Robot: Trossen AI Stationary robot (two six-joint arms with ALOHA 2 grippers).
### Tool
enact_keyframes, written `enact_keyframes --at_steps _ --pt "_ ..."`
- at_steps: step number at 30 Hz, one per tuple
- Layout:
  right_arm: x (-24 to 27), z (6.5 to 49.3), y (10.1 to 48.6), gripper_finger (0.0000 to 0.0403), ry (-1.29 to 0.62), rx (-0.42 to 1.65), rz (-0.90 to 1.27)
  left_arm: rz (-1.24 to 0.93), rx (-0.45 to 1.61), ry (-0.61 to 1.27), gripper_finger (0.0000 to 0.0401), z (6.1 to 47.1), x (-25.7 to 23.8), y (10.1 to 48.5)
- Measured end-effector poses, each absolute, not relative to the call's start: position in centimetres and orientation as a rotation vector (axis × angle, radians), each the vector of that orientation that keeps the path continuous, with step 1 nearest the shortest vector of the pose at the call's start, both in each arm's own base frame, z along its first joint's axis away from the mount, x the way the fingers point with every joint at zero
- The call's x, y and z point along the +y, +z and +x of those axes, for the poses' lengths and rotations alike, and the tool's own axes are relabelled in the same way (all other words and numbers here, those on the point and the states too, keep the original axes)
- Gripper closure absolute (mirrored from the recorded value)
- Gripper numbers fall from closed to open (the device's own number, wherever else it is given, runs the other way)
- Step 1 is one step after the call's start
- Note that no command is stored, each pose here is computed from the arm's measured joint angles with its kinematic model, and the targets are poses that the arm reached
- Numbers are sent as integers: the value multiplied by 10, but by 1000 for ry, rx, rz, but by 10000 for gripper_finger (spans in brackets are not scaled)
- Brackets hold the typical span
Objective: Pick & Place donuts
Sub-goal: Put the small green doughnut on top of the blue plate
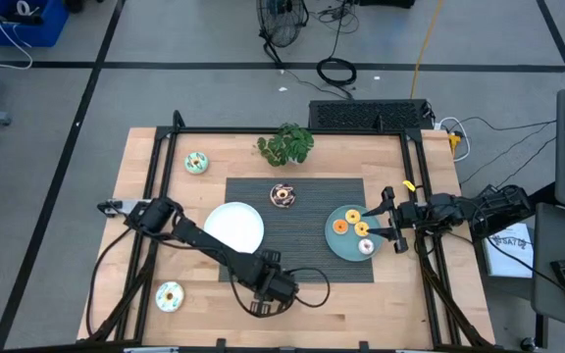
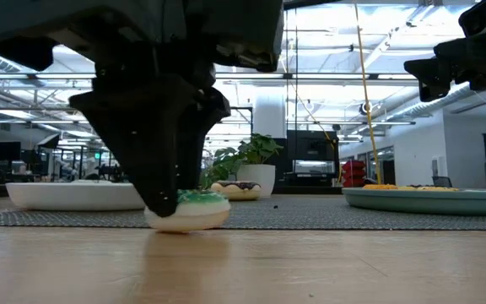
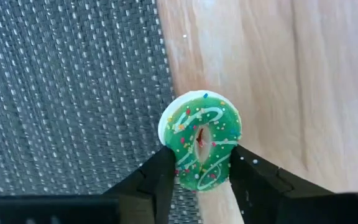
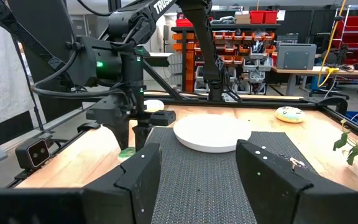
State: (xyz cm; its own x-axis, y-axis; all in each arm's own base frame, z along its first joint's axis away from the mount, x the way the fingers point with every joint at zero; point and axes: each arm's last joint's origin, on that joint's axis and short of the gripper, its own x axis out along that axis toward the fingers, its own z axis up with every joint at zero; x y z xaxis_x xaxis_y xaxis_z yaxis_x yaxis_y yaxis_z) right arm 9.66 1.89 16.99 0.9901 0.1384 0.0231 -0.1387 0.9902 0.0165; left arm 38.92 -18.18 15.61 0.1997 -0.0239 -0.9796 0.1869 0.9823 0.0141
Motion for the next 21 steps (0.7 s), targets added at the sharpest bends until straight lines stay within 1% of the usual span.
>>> enact_keyframes --at_steps 5,13,17,21 --pt "19 97 170 206 139 -22 18 134 1354 -138 268 397 -170 160" --pt "19 97 170 207 139 -21 18 152 1283 -155 270 417 -147 179" --pt "19 97 170 206 139 -22 18 192 1230 -160 270 429 -133 192" --pt "19 97 170 206 139 -22 18 263 1157 -106 270 441 -118 208"
